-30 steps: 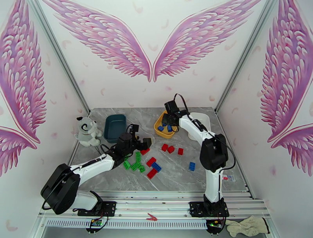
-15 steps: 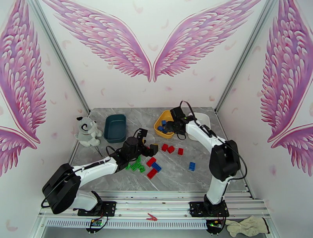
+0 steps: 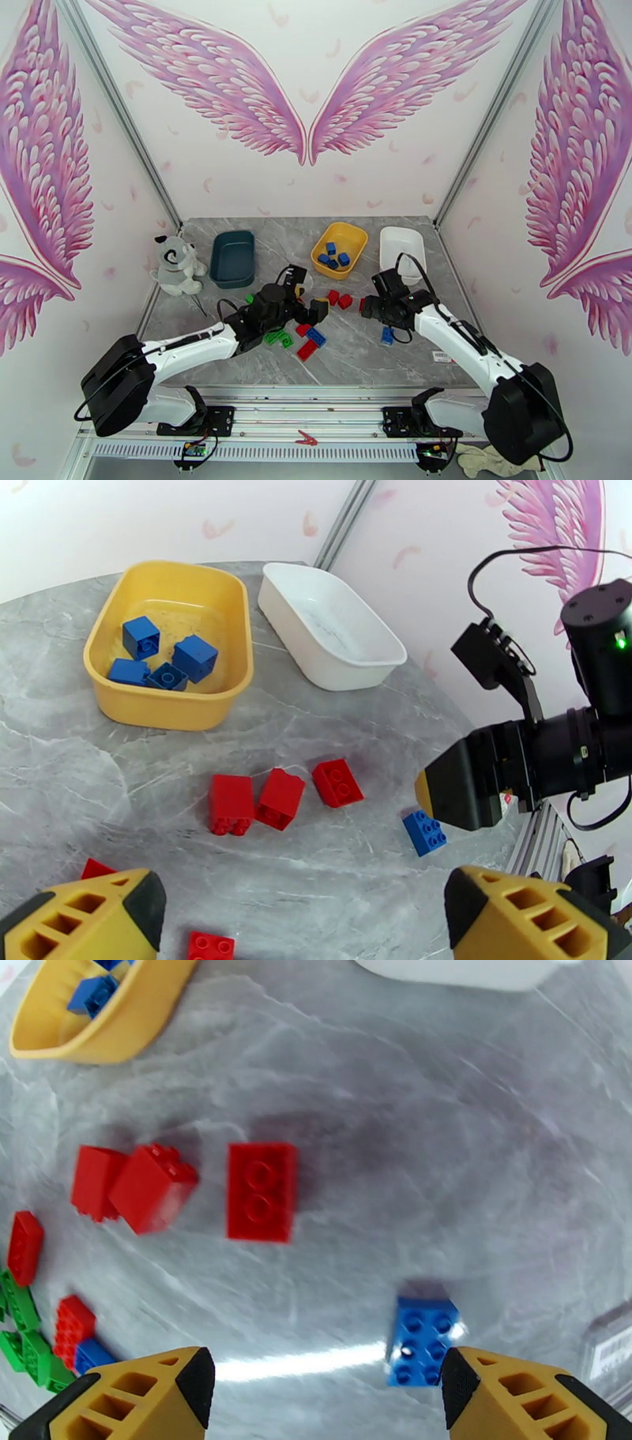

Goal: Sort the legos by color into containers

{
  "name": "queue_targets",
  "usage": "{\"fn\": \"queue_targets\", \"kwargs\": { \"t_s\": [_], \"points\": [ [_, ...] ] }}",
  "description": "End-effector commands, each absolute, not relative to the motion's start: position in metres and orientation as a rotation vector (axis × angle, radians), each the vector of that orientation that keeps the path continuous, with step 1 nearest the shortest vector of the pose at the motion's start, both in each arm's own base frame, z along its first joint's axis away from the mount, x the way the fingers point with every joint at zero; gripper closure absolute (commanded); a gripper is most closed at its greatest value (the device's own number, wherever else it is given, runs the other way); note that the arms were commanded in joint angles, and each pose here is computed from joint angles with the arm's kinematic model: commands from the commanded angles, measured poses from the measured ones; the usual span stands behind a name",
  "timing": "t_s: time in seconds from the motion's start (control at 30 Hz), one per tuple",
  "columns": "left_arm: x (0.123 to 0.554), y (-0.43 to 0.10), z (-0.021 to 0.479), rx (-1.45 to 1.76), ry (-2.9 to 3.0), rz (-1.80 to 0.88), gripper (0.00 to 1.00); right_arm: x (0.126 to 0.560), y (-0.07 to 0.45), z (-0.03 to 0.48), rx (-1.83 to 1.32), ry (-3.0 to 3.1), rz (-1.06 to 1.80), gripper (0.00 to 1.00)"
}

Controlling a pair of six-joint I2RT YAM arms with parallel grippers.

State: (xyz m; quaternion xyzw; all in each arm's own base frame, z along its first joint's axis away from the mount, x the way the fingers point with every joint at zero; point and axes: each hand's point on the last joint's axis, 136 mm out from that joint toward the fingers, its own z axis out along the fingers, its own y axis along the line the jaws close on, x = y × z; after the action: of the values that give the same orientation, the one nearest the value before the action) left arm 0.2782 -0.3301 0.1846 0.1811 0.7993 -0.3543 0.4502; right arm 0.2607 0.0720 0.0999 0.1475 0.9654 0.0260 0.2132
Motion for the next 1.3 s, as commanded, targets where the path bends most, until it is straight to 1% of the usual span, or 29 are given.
{"fn": "queue_targets", "kwargs": {
  "t_s": [0.0, 0.1, 0.23, 0.37, 0.47, 0.67, 0.9, 1.13, 1.27],
  "points": [
    [0.276, -0.334, 0.185, 0.454, 1.969, -0.874, 0.01, 0.241, 0.058, 0.088, 0.491, 2.699, 0.017, 0.24],
    [0.276, -0.341, 0.178, 0.472, 1.989, -0.880, 0.01, 0.233, 0.054, 0.072, 0.505, 2.741, -0.018, 0.27],
    [0.273, -0.352, 0.169, 0.502, 2.009, -0.881, 0.01, 0.234, 0.050, 0.061, 0.511, 2.769, -0.061, 0.28],
    [0.269, -0.359, 0.165, 0.523, 2.017, -0.885, 0.01, 0.236, 0.048, 0.048, 0.538, 2.791, -0.042, 0.29],
    [0.269, -0.360, 0.165, 0.528, 2.017, -0.881, 0.01, 0.236, 0.049, 0.037, 0.557, 2.827, -0.014, 0.33],
    [0.269, -0.359, 0.166, 0.527, 2.014, -0.872, 0.01, 0.239, 0.052, 0.031, 0.570, 2.846, 0.002, 0.33],
    [0.269, -0.358, 0.166, 0.530, 2.015, -0.867, 0.01, 0.238, 0.051, 0.027, 0.588, 2.864, -0.017, 0.36],
    [0.271, -0.355, 0.166, 0.525, 2.016, -0.849, 0.01, 0.238, 0.051, 0.020, 0.593, 2.896, -0.033, 0.41],
    [0.272, -0.355, 0.166, 0.525, 2.017, -0.842, 0.01, 0.240, 0.053, 0.019, 0.589, 2.903, -0.032, 0.47]
  ]
}}
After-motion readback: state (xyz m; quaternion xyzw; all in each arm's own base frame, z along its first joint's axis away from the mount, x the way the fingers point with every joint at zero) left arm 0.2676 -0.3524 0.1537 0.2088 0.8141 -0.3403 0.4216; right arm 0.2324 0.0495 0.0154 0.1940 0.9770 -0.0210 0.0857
